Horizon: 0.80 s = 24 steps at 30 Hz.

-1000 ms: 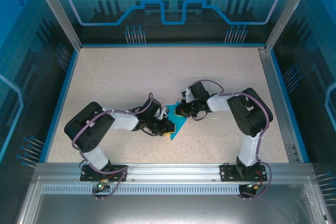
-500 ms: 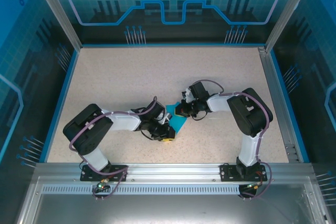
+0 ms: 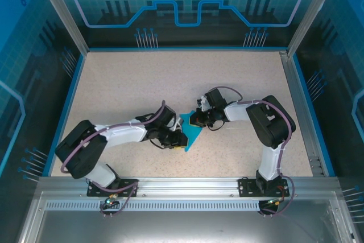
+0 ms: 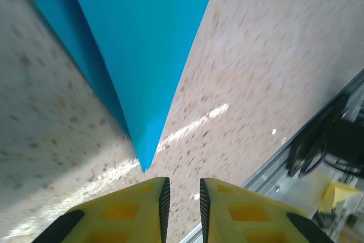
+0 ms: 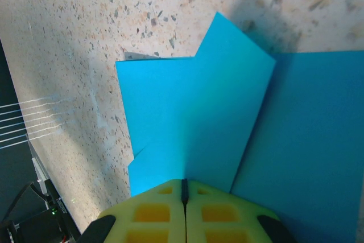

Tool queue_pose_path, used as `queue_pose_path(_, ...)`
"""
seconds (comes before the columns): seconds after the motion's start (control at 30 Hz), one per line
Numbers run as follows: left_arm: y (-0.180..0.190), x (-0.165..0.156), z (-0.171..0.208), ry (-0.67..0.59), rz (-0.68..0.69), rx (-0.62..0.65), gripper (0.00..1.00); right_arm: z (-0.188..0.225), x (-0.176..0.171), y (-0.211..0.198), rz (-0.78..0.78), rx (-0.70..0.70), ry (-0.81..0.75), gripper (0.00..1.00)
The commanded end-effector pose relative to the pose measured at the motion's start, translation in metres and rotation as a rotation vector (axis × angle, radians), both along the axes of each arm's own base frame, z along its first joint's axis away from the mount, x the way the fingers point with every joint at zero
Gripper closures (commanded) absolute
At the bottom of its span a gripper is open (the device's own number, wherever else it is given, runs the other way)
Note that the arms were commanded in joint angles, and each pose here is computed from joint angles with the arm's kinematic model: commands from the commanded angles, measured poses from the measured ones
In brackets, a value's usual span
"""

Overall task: Fold a paper plane with a square sheet of paper (pick it up from the middle)
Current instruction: Fourth fold the wing at the center of the table.

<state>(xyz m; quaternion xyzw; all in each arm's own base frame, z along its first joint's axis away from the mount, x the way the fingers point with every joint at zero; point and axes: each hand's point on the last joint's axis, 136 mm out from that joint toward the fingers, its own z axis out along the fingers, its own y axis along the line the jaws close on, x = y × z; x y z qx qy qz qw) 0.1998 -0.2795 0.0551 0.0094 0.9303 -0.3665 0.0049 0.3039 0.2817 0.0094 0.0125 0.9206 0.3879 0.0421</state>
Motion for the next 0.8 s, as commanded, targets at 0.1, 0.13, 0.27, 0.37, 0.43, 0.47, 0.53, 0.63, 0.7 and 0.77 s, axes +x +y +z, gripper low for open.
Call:
queue_pose_path(0.1,0.017,0.065,0.031,-0.11,0.246,-0.063,0.75,-0.042,-0.015,-0.027,-0.055,-0.167,0.077,0.94)
queue_pose_path(0.13,0.015,0.07,0.033,-0.108,0.253,-0.071,0.74,-0.042,-0.015,-0.027,-0.055,-0.164,0.077,0.94)
queue_pose_path(0.27,-0.008,0.079,0.029,-0.045,0.231,-0.137,0.76,-0.042,-0.015,-0.025,-0.056,-0.153,0.081,0.94)
queue_pose_path(0.37,-0.016,0.076,0.013,0.002,0.231,-0.146,0.76,-0.042,-0.013,-0.024,-0.058,-0.149,0.08,0.94)
queue_pose_path(0.43,-0.02,0.072,0.003,0.033,0.223,-0.13,0.77,-0.042,-0.014,-0.023,-0.059,-0.148,0.08,0.94)
queue_pose_path(0.47,-0.022,0.069,-0.003,0.045,0.216,-0.111,0.77,-0.042,-0.014,-0.023,-0.06,-0.145,0.083,0.94)
queue_pose_path(0.53,-0.021,0.061,-0.017,0.077,0.207,-0.055,0.79,-0.041,-0.013,-0.022,-0.06,-0.142,0.082,0.94)
queue_pose_path(0.63,-0.019,0.05,-0.036,0.121,0.195,0.001,0.82,-0.038,-0.011,-0.02,-0.061,-0.13,0.078,0.94)
queue_pose_path(0.7,-0.009,0.044,-0.049,0.138,0.215,0.067,0.84,-0.032,-0.009,-0.018,-0.059,-0.117,0.07,0.94)
queue_pose_path(0.77,0.003,0.039,-0.059,0.143,0.232,0.128,0.85,-0.023,-0.006,-0.015,-0.057,-0.096,0.054,0.94)
